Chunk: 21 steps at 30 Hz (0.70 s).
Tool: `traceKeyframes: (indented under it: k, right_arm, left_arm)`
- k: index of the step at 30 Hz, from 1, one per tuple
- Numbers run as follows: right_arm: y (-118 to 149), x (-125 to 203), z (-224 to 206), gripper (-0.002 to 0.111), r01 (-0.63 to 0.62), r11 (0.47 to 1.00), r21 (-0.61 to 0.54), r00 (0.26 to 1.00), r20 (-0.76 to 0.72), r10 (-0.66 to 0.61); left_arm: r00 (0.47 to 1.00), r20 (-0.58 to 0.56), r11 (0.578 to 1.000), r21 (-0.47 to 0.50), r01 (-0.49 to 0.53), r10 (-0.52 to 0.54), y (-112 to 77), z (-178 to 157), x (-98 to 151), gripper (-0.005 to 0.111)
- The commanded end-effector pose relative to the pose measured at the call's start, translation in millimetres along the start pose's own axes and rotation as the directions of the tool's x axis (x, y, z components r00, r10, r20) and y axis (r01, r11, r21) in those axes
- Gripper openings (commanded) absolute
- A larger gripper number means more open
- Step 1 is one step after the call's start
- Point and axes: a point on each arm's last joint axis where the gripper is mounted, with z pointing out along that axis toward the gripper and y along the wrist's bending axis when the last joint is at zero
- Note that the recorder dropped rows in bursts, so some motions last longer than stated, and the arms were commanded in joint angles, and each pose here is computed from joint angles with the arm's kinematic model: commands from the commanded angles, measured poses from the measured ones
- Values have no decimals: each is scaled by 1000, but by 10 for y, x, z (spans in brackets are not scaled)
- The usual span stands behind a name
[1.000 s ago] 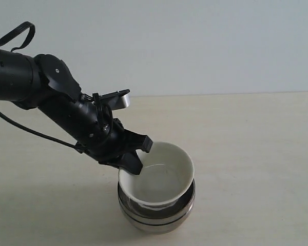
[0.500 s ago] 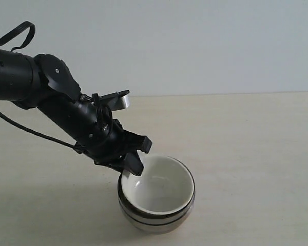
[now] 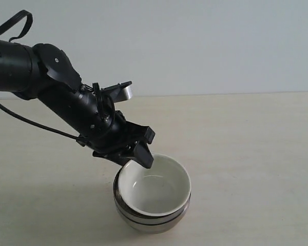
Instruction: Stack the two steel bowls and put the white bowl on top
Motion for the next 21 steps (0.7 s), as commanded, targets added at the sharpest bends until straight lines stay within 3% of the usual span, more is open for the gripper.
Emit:
traceKeyframes:
  k: [1,15,21]
  right_arm:
    - [1,-12,-5,0,9,1000,-2,1000,13,-9]
    - [1,-12,-5,0,9,1000,-2,1000,13,-9]
    - [1,-12,-5,0,9,1000,-2,1000,13,-9]
  left_arm:
    - [999,29,1000,8,-30,30,-94,-165,-42,53]
    - [997,-14,995,-68,-73,72,-81,-293,14,53]
    - [995,-1,989,-108,-104,105,-73,-364,48,24]
